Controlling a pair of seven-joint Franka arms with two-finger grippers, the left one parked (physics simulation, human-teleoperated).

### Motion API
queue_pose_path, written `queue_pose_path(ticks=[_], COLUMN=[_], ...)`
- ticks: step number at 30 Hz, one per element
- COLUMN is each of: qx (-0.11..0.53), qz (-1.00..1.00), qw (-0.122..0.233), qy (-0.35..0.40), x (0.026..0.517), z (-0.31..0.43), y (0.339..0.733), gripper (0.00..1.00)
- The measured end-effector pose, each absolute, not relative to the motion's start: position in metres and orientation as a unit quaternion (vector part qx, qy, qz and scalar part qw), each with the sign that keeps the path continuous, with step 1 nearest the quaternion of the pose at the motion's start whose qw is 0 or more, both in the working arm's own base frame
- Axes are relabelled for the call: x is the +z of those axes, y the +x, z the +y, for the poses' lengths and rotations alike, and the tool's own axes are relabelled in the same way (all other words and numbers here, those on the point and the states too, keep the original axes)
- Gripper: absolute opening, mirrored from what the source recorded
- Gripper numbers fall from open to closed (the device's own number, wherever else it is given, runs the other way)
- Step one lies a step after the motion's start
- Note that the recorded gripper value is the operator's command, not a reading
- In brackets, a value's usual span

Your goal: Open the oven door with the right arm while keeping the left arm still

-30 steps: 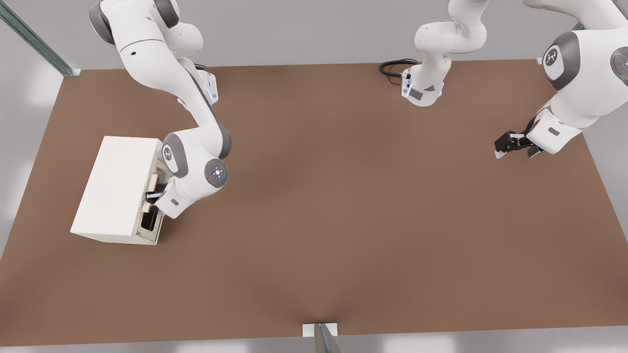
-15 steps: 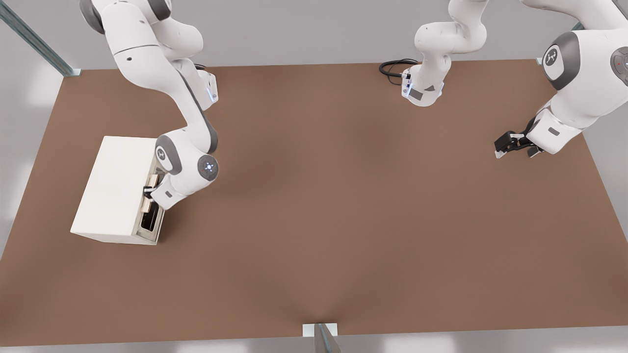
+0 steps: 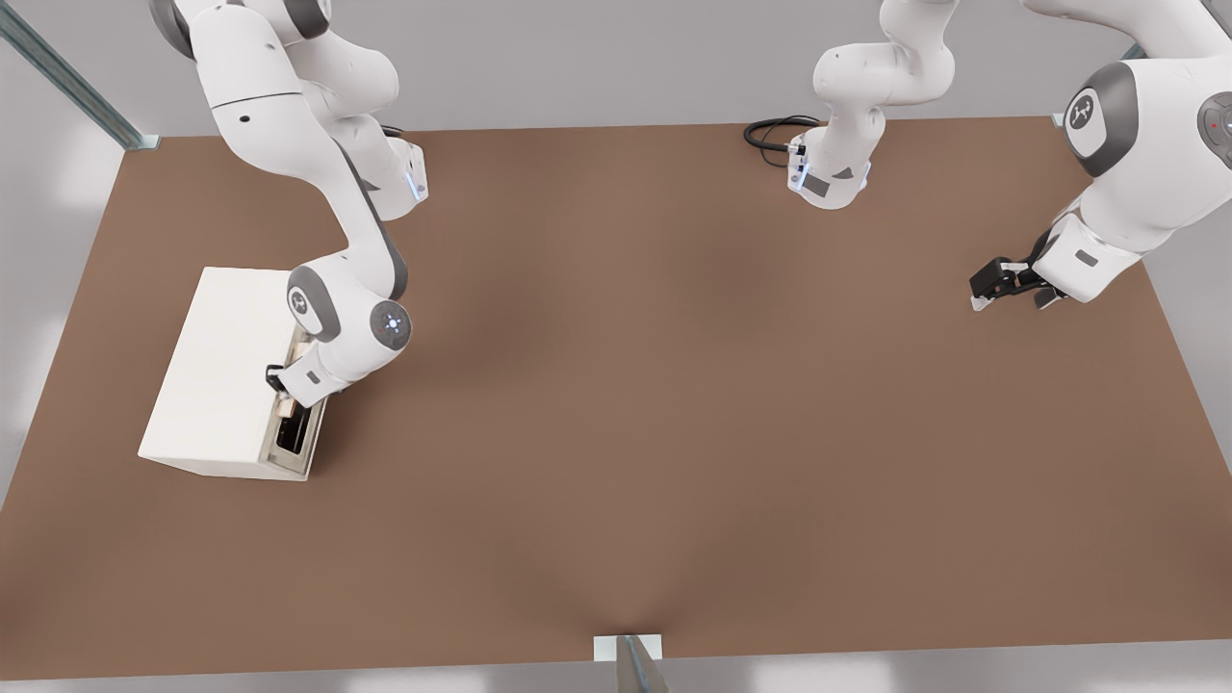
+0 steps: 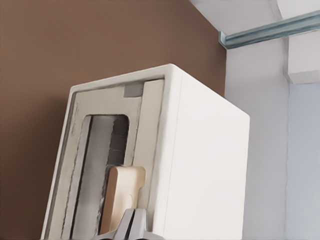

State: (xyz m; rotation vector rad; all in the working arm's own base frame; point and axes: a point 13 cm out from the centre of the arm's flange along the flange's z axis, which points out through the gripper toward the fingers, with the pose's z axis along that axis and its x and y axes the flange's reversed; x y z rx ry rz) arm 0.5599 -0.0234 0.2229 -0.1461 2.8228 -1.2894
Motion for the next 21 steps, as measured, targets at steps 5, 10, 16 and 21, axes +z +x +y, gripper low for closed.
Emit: queue_pose_path(ticks=[5,10,16,21], qx=[-0.413,-0.348,-0.178,-0.070], qz=[0.910,0.934,0.982,0.982], qw=[0.022,0.046,0.021,0.021], qy=[-0.044,-0.068,0.065,0.173], x=[0.218,0.220,0.293,0.393], z=[-0.022,0.123,0.224,0.143], y=[0.560,0.558,0.589,0.648], gripper=[0.00,0.00,1.00,1.00])
